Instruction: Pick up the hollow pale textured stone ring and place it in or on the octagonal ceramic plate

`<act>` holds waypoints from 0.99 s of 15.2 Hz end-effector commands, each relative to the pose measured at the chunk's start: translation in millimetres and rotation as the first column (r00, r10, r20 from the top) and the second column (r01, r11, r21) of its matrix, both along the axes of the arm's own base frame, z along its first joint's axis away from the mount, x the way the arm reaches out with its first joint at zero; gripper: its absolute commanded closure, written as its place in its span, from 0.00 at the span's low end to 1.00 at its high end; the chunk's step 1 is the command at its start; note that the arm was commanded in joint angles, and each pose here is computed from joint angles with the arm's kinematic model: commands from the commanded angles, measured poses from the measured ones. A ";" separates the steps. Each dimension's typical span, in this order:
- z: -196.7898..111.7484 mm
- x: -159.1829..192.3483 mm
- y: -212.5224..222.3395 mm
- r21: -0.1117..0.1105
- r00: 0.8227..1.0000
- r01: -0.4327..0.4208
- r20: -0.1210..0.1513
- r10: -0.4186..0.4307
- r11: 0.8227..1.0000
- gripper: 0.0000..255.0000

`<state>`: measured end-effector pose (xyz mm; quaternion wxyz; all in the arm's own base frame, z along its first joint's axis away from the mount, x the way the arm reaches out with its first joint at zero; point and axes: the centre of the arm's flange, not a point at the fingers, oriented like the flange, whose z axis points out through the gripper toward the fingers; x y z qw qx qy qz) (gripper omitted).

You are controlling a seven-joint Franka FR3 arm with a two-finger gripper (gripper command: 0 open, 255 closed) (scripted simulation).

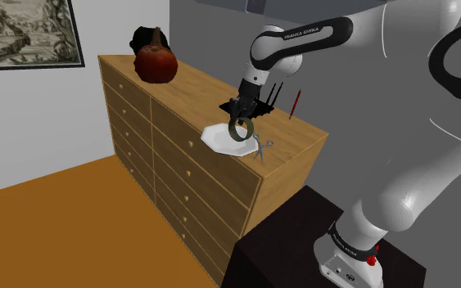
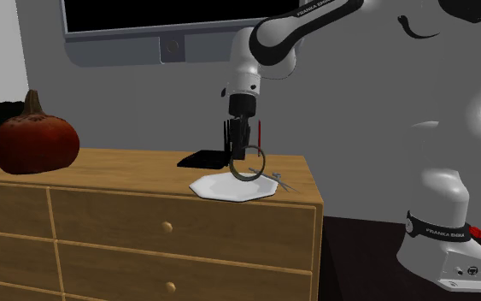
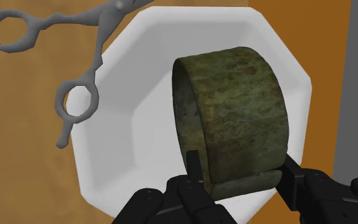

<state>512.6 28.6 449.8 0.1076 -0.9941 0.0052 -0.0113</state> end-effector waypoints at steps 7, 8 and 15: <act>12.9 -0.3 -2.8 0.000 1.000 0.000 0.000 0.000 1.000 0.00; 25.8 -0.6 -5.6 0.000 1.000 0.000 0.000 0.000 1.000 0.00; 48.9 -1.2 -10.7 0.000 1.000 0.000 0.000 0.000 1.000 0.00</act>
